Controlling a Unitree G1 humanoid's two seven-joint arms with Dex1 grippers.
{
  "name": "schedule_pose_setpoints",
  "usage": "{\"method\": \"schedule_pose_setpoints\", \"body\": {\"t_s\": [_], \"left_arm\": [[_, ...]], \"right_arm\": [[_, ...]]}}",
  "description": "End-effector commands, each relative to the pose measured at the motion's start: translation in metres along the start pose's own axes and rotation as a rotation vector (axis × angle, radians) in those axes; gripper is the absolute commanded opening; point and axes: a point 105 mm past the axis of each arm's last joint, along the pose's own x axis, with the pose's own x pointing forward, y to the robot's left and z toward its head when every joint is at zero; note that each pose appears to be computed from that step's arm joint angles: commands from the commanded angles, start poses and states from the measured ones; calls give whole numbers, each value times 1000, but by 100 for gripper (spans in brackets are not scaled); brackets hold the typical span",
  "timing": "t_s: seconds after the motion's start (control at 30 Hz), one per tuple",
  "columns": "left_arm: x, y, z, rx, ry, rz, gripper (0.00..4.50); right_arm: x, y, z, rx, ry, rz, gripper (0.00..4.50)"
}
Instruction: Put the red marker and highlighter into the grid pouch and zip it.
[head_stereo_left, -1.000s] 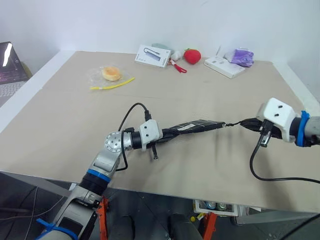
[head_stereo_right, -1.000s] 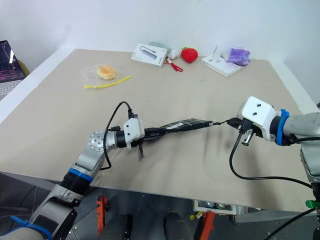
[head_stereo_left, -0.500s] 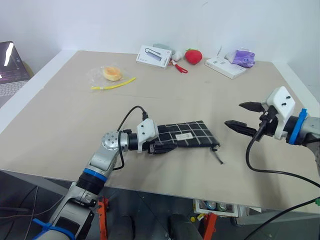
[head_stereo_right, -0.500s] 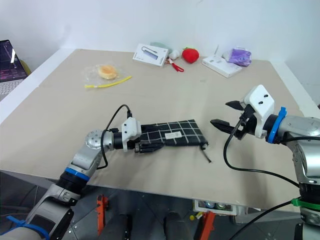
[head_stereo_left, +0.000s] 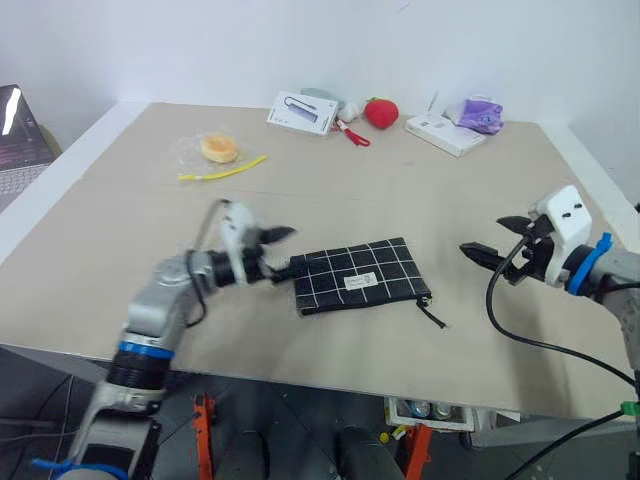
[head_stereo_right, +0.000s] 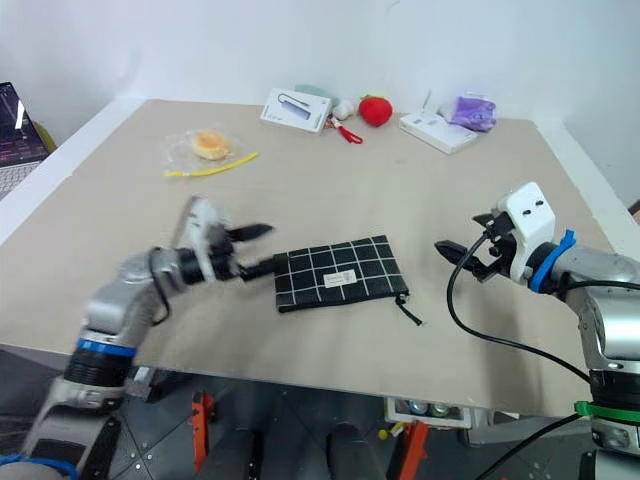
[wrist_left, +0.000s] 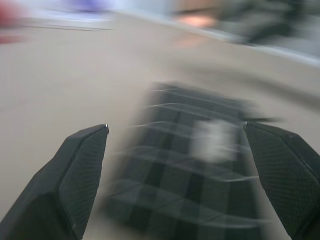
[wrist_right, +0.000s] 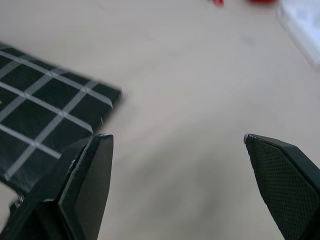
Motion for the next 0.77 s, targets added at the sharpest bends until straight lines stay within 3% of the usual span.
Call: {"method": "schedule_pose_setpoints", "body": {"t_s": [0.03, 0.17, 0.33, 0.77], "left_arm": [[-31, 25, 1, 59, 41, 119, 448], [-62, 43, -4, 102, 118, 197, 448], [-78, 50, -3, 125, 160, 205, 448], [-79, 48, -6, 98, 215, 172, 448]], "right_arm": [[-9, -15, -2, 47, 3, -63, 450], [-15, -25, -16, 110, 44, -76, 450], [-22, -32, -24, 148, 63, -75, 450], [-31, -38, -35, 178, 44, -121, 450]]}}
